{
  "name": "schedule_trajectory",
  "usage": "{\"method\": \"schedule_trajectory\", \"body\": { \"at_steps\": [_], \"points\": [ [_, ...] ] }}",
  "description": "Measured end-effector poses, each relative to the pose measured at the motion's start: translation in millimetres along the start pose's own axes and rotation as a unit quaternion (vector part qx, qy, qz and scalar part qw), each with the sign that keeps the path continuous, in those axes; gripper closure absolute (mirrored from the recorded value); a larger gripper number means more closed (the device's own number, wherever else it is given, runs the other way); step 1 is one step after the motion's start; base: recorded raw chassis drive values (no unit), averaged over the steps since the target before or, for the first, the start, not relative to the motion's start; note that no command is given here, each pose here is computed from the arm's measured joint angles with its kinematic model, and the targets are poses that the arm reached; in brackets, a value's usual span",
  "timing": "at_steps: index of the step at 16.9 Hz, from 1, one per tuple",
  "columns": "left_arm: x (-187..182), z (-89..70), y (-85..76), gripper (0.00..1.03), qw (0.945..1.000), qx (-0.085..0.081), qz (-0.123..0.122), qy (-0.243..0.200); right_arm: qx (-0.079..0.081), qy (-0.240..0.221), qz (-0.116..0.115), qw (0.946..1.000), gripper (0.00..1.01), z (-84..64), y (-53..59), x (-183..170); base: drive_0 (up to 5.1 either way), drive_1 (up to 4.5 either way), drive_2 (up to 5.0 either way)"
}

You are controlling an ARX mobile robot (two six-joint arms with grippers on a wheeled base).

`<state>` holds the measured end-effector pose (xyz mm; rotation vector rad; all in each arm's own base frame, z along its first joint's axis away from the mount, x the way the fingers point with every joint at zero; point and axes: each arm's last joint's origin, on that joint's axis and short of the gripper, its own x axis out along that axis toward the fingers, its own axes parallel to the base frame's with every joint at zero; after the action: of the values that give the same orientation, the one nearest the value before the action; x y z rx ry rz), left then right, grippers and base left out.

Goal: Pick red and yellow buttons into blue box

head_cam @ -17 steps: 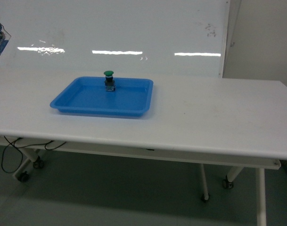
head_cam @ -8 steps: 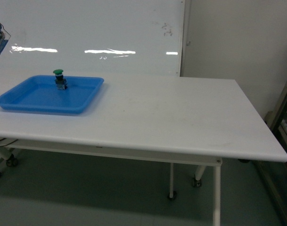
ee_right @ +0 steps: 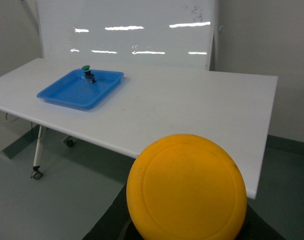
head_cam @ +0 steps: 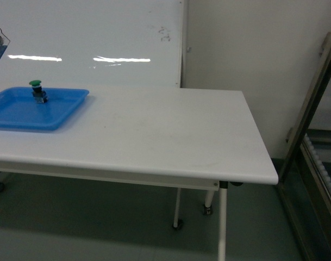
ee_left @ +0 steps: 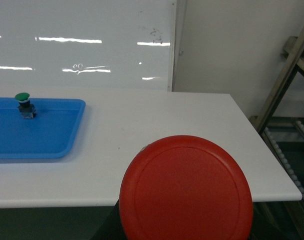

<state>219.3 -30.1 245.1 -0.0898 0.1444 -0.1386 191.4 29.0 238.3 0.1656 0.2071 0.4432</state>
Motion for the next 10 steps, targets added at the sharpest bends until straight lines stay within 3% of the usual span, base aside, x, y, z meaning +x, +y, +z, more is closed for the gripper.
{"method": "schedule_trajectory", "body": {
  "at_steps": [6, 10],
  "points": [
    [-0.1, 0.0, -2.0, 0.79, 1.0, 0.001, -0.008, 0.0, 0.001, -0.001, -0.006, 1.0, 0.75, 0.2, -1.3, -0.4, 4.6, -2.28, -2.3],
    [0.5, -0.6, 1.5, 0.79, 1.0, -0.001, 0.006, 0.001, 0.001, 0.001, -0.001, 1.0, 0.75, -0.5, -0.3, 0.4, 4.6, -2.28, -2.3]
  ]
}}
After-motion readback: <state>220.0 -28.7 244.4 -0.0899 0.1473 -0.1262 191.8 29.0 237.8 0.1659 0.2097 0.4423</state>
